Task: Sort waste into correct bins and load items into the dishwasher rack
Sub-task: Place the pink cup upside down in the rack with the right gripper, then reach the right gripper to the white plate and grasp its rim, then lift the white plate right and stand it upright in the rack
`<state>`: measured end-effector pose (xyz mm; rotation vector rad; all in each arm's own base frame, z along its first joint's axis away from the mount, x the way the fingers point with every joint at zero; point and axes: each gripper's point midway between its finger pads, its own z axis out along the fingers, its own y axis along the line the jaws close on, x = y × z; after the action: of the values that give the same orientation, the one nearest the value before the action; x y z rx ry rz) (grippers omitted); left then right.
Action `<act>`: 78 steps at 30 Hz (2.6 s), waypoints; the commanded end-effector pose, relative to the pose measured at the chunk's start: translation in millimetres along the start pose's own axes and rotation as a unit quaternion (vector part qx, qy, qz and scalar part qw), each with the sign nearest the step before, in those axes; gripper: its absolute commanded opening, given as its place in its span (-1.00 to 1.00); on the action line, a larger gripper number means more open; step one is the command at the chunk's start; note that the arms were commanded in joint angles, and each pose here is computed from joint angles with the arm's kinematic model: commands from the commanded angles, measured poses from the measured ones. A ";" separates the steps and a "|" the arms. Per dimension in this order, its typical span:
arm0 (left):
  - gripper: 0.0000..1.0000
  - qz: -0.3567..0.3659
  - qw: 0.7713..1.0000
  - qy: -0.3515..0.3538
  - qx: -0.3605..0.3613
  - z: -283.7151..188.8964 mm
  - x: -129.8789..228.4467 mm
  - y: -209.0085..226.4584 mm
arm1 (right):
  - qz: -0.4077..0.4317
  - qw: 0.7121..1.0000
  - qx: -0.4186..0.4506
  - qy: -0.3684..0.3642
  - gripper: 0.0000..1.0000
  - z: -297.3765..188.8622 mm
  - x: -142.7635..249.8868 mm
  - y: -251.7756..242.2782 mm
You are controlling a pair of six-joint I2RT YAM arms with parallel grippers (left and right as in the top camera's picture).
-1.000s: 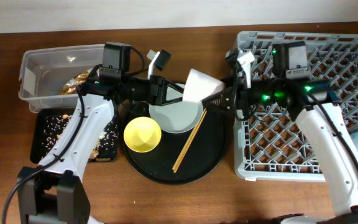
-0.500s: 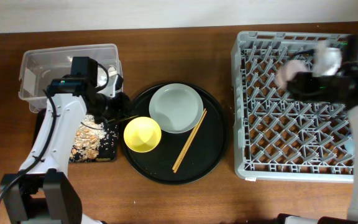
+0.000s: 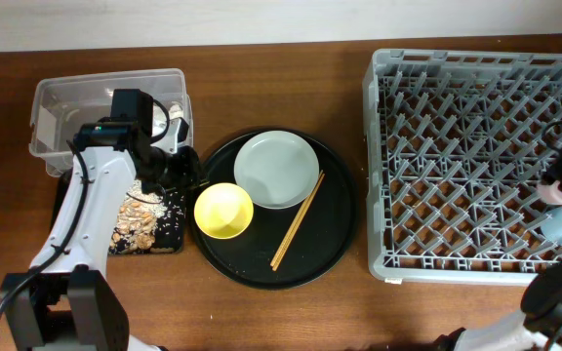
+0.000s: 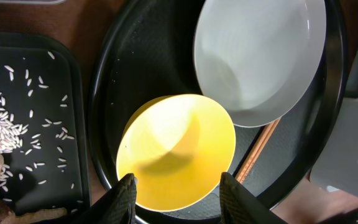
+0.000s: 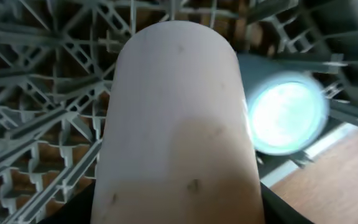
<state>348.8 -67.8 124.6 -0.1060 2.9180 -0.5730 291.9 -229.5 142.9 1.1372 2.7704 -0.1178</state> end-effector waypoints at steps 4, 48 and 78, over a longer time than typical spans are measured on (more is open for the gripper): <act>-0.14 0.013 1.000 -0.016 -0.003 -9.5 -2.0 -1.7 | 0.006 0.999 -0.037 0.027 0.53 15.2 0.0 14.7; 0.00 0.007 0.998 -0.006 -0.057 -10.5 3.7 17.1 | -0.424 0.896 -0.110 0.067 -0.27 89.9 252.9 379.4; 0.01 0.009 0.998 -0.010 -0.057 -10.5 1.7 16.8 | -0.223 0.880 0.054 -0.416 -0.92 -206.1 -46.4 158.4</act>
<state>344.3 -50.2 117.8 -0.1229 2.9592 -0.4152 429.7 -71.1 326.6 0.2547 2.2314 -0.3368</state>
